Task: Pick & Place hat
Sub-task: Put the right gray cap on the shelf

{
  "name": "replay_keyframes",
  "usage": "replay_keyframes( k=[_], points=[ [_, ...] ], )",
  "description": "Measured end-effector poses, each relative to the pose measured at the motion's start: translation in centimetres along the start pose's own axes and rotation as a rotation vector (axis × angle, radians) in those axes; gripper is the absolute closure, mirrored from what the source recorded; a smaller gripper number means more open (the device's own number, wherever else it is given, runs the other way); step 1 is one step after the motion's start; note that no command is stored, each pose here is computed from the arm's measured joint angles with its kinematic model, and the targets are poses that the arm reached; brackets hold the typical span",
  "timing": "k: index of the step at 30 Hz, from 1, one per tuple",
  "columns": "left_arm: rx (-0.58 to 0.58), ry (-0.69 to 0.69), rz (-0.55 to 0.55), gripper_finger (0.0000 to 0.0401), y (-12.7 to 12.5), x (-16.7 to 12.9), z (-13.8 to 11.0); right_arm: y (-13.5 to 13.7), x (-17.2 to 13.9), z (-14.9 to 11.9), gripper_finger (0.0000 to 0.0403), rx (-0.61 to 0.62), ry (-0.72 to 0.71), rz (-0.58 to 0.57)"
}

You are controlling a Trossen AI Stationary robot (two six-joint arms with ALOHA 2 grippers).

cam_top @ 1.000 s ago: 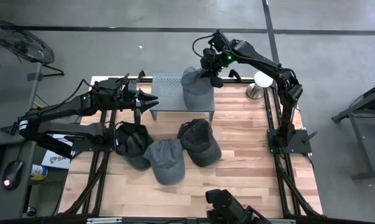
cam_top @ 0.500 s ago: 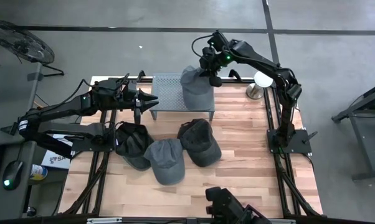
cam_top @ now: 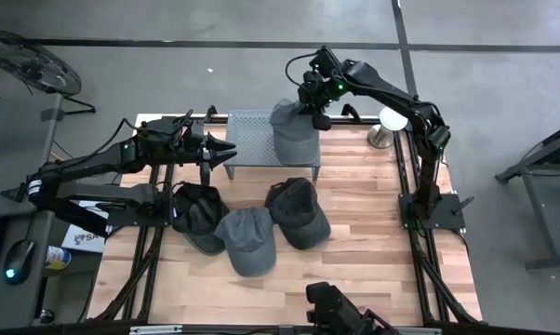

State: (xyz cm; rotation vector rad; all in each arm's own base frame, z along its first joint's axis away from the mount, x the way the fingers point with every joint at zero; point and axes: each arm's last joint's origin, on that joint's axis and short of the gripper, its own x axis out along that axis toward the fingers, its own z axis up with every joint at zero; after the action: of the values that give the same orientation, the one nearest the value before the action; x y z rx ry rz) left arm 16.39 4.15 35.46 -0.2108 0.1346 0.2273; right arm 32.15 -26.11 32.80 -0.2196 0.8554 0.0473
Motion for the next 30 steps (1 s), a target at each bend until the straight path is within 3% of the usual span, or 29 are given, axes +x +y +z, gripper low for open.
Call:
replay_keyframes(
  k=[8, 17, 30],
  points=[
    [0.0, 0.0, 0.0, 0.0293, 0.0, 0.0, 0.0, 0.6, 0.4, 0.6, 0.0312, -0.029, 0.005, -0.002],
    [0.0, 0.0, -0.002, 0.0293, 0.0, 0.0, 0.0, 0.5, 0.4, 0.5, 0.025, -0.027, 0.086, -0.088],
    [0.0, 0.0, -0.004, 0.0293, 0.0, 0.0, 0.0, 0.8, -2.5, 1.6, 0.0231, 0.026, 0.044, -0.184]
  ],
)
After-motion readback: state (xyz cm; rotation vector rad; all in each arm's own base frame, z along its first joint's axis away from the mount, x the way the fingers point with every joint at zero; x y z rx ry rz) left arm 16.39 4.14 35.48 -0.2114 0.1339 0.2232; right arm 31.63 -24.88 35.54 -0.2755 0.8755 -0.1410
